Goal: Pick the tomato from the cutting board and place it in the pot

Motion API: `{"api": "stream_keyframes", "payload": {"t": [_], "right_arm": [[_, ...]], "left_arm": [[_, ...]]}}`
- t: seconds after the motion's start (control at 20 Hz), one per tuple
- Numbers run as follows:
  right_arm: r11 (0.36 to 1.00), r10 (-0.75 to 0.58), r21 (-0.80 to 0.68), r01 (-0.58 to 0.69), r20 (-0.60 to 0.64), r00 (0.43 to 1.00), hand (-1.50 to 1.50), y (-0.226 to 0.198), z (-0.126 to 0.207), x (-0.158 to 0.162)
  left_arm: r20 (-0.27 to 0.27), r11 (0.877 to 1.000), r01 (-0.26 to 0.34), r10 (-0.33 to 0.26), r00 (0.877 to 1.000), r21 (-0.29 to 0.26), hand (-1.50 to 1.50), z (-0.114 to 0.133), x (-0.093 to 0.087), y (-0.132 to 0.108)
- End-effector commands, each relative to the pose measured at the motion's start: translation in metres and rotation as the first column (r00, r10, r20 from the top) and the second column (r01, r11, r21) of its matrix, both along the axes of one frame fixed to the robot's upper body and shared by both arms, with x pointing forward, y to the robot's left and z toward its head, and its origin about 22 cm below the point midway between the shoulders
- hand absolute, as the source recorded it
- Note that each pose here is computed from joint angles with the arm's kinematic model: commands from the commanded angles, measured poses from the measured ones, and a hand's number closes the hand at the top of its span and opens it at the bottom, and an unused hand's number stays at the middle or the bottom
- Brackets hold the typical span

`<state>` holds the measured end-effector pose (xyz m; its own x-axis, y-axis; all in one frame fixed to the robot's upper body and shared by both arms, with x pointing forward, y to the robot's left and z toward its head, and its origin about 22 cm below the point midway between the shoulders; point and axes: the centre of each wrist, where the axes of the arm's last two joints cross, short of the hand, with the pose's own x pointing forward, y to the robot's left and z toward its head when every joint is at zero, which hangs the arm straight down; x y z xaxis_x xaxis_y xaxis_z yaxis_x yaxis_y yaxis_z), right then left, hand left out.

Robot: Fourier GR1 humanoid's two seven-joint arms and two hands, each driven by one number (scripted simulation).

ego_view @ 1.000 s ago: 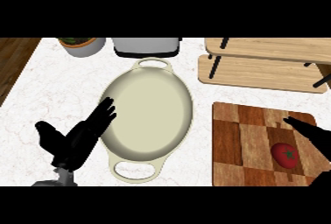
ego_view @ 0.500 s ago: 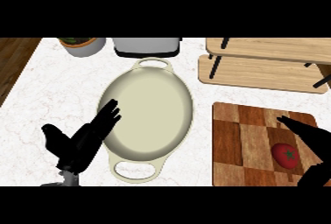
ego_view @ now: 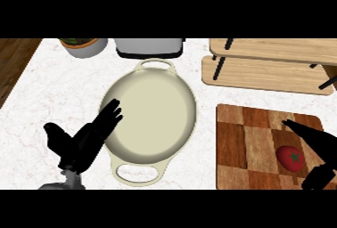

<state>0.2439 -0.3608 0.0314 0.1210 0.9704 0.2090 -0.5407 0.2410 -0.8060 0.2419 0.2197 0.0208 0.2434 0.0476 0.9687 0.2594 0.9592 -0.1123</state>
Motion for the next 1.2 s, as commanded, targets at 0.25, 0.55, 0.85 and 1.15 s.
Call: {"api": "stream_keyframes", "payload": {"t": [0.25, 0.55, 0.85, 1.15], "right_arm": [[0.987, 0.111, 0.115, -0.11, -0.001, 0.994, 1.5, 0.022, -0.033, 0.004], [0.988, 0.121, 0.094, -0.125, 0.048, 0.991, 1.5, 0.018, -0.033, 0.004], [0.992, -0.053, 0.114, 0.044, 0.069, 0.996, 1.5, 0.159, -0.038, -0.063], [0.997, -0.042, 0.068, 0.033, 0.139, 0.989, 1.5, 0.221, -0.025, -0.093]], "left_arm": [[-0.004, 1.0, 0.005, -0.005, 1.0, -0.008, 0.0, 0.015, -0.02, 0.006], [0.01, 1.0, -0.006, 0.007, 1.0, -0.009, 0.0, -0.001, 0.005, 0.008], [-0.003, 1.0, -0.027, 0.027, 1.0, -0.002, 0.0, -0.002, 0.0, 0.005], [-0.016, 1.0, -0.01, 0.01, 1.0, -0.004, 0.0, -0.006, -0.007, 0.01]]}}
